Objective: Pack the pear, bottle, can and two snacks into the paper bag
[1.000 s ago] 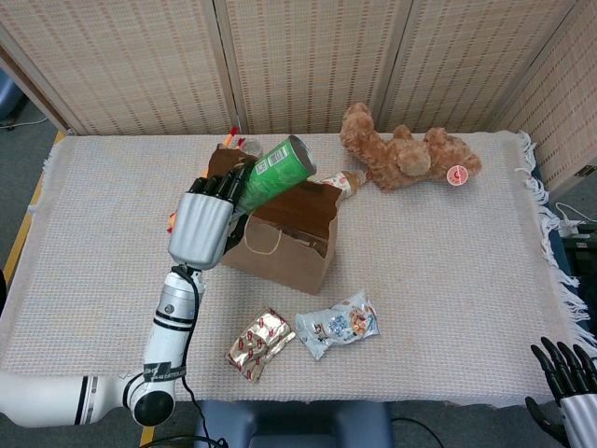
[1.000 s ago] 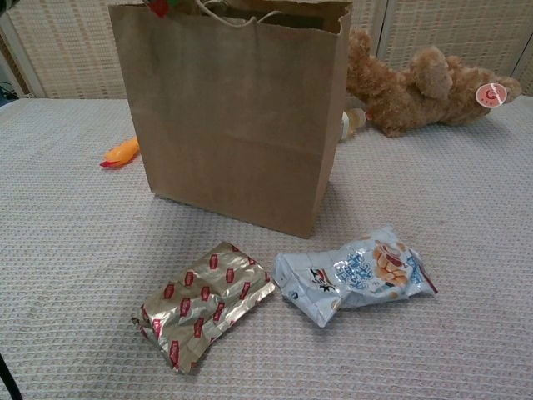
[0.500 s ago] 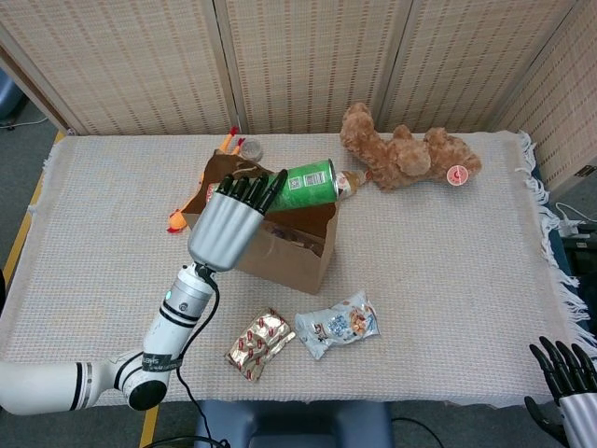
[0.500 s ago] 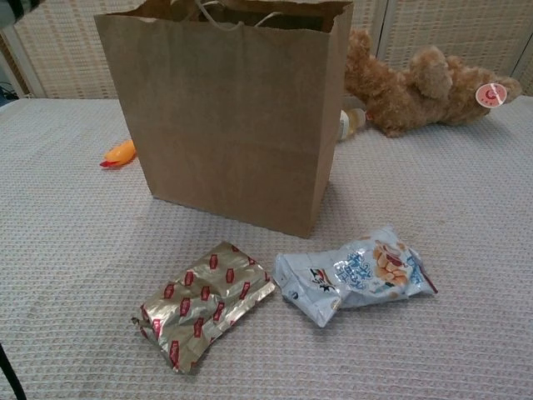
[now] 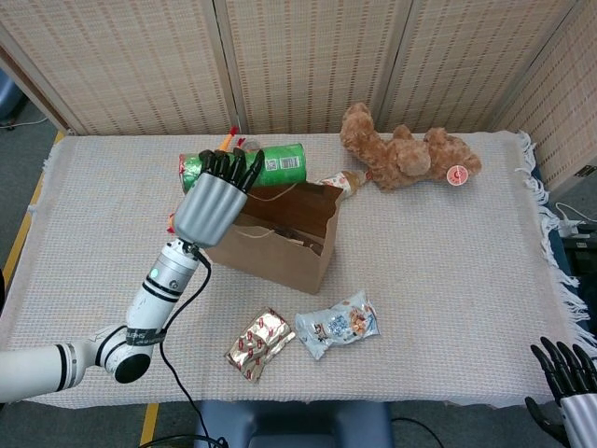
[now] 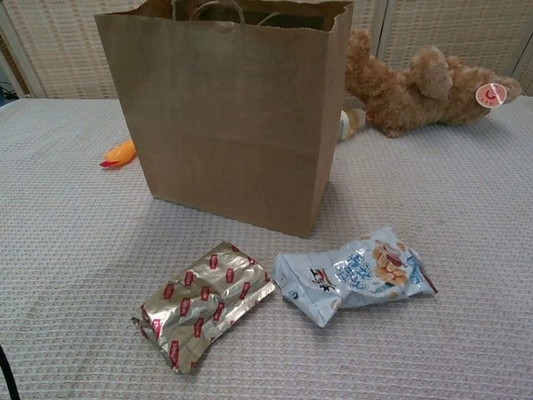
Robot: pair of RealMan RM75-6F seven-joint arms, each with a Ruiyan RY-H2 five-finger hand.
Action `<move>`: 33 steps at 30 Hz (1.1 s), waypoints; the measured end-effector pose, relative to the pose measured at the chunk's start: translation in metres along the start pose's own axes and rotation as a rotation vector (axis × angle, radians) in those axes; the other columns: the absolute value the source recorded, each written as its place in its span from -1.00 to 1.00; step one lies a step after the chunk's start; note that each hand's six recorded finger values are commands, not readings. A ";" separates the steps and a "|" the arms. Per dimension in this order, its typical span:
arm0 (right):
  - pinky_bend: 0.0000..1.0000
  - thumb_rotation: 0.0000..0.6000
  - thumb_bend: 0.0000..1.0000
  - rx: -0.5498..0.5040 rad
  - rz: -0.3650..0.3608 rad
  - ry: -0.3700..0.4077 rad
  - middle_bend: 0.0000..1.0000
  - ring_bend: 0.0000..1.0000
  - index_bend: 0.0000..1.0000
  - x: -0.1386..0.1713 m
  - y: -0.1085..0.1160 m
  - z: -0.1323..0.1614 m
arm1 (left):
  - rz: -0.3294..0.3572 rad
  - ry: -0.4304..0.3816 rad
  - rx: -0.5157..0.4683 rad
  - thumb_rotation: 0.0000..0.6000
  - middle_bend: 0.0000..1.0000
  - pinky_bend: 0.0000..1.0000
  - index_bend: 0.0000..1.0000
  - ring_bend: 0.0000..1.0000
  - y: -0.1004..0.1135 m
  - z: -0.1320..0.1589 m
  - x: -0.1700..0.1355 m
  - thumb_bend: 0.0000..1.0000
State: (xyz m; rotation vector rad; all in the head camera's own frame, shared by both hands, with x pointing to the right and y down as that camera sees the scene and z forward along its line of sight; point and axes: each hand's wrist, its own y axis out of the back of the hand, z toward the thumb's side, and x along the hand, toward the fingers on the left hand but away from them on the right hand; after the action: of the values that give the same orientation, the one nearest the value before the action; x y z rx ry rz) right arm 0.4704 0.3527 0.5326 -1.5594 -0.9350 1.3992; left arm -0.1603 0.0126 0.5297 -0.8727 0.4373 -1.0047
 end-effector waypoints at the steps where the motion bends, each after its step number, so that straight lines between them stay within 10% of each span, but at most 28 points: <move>1: -1.00 1.00 -0.54 0.000 0.000 0.000 -1.00 -1.00 -1.00 0.000 0.000 0.000 | -0.007 -0.001 0.010 1.00 0.26 0.48 0.14 0.28 -0.003 -0.003 -0.001 0.24; 17: -1.00 1.00 -0.54 0.011 -0.002 0.004 -1.00 -1.00 -1.00 0.000 0.000 0.001 | 0.065 -0.203 0.263 1.00 0.18 0.41 0.06 0.23 -0.020 -0.021 -0.045 0.22; 25: -1.00 1.00 -0.54 0.015 -0.003 0.009 -1.00 -1.00 -1.00 -0.001 0.000 0.002 | 0.114 -0.253 0.258 1.00 -0.90 -0.49 -0.93 -0.85 -0.015 -0.007 -0.063 -0.08; 33: -1.00 1.00 -0.54 0.011 -0.001 0.008 -1.00 -1.00 -1.00 -0.001 0.000 0.002 | 0.143 -0.194 0.191 1.00 -1.00 -0.77 -1.00 -1.00 0.001 0.008 -0.059 -0.11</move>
State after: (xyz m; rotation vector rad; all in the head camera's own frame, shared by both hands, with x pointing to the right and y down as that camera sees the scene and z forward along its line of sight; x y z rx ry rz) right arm 0.4687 0.3517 0.5330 -1.5551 -0.9220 1.3945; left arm -0.1835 0.0675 0.5303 -0.7472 0.2312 -0.8069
